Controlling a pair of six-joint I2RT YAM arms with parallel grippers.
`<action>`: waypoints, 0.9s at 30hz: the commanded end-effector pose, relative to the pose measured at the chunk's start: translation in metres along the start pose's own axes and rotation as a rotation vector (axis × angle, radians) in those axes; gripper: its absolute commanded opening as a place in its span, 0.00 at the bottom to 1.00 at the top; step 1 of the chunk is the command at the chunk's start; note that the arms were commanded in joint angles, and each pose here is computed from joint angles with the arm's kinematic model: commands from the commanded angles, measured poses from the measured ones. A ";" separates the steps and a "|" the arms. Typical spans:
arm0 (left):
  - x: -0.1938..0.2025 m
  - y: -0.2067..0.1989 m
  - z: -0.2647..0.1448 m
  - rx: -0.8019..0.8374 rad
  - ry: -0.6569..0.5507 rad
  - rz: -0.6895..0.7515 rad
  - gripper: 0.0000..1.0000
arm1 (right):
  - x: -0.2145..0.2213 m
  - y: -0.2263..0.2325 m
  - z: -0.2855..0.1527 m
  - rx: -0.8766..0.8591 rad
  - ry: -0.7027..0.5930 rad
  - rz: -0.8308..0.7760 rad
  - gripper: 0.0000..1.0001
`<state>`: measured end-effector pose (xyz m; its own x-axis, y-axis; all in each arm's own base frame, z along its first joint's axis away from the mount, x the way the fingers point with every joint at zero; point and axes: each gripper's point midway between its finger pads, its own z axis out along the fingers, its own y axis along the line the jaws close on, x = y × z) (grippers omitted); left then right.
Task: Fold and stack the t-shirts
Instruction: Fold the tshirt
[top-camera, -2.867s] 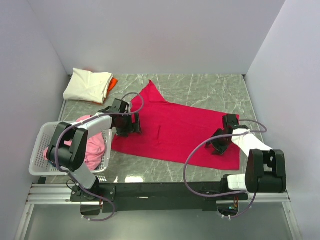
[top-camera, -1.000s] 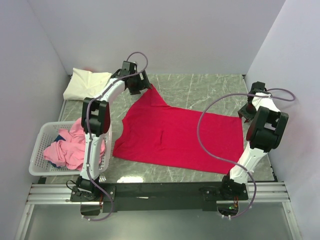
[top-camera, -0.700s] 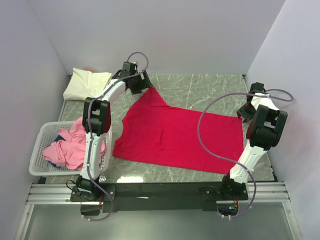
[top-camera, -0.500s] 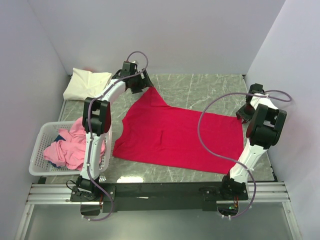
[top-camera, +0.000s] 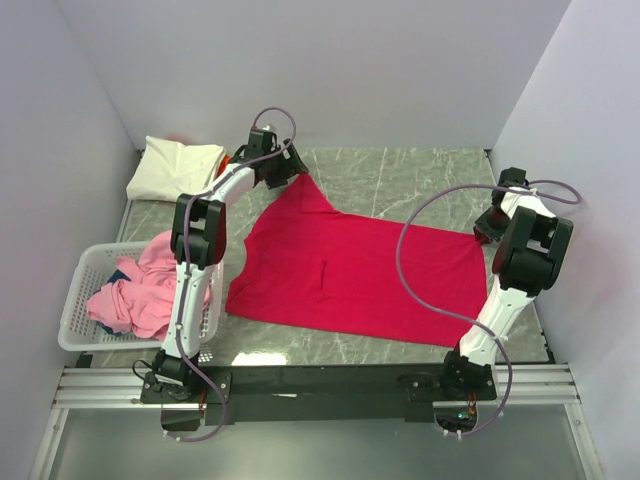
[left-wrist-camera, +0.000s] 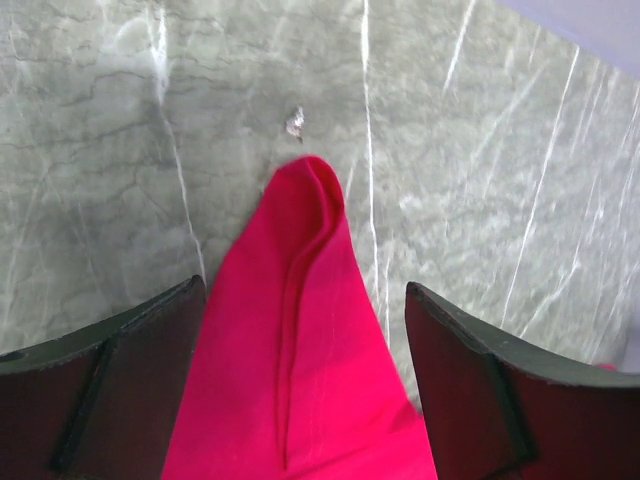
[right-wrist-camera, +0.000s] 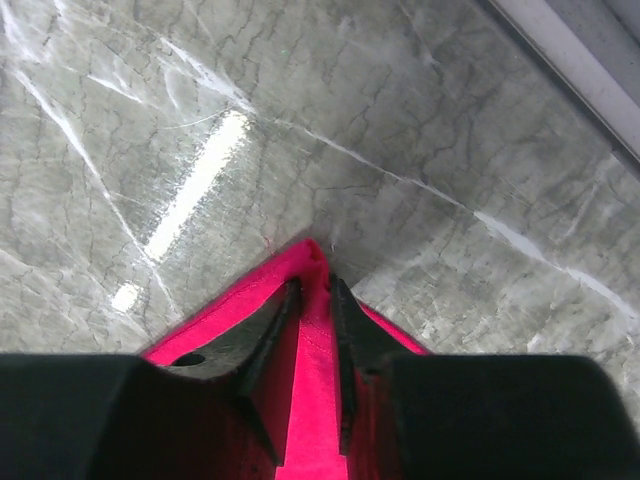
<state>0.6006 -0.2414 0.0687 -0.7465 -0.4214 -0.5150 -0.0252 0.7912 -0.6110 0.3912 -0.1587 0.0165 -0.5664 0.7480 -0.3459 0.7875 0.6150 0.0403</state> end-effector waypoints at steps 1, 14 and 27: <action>-0.025 -0.020 0.006 0.050 -0.102 -0.027 0.86 | -0.010 0.001 0.004 -0.016 -0.017 0.000 0.24; -0.032 -0.021 0.031 0.079 -0.196 -0.136 0.75 | -0.001 0.002 0.004 -0.046 0.009 -0.032 0.19; -0.018 -0.023 0.049 0.038 -0.198 -0.168 0.57 | 0.001 0.007 0.005 -0.073 0.030 -0.054 0.16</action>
<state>0.6391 -0.2735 0.0519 -0.6228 -0.6022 -0.4994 -0.0997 0.6943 -0.7127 0.3940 -0.1536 0.0162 -0.6111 0.7198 -0.3292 0.7432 0.6650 0.0745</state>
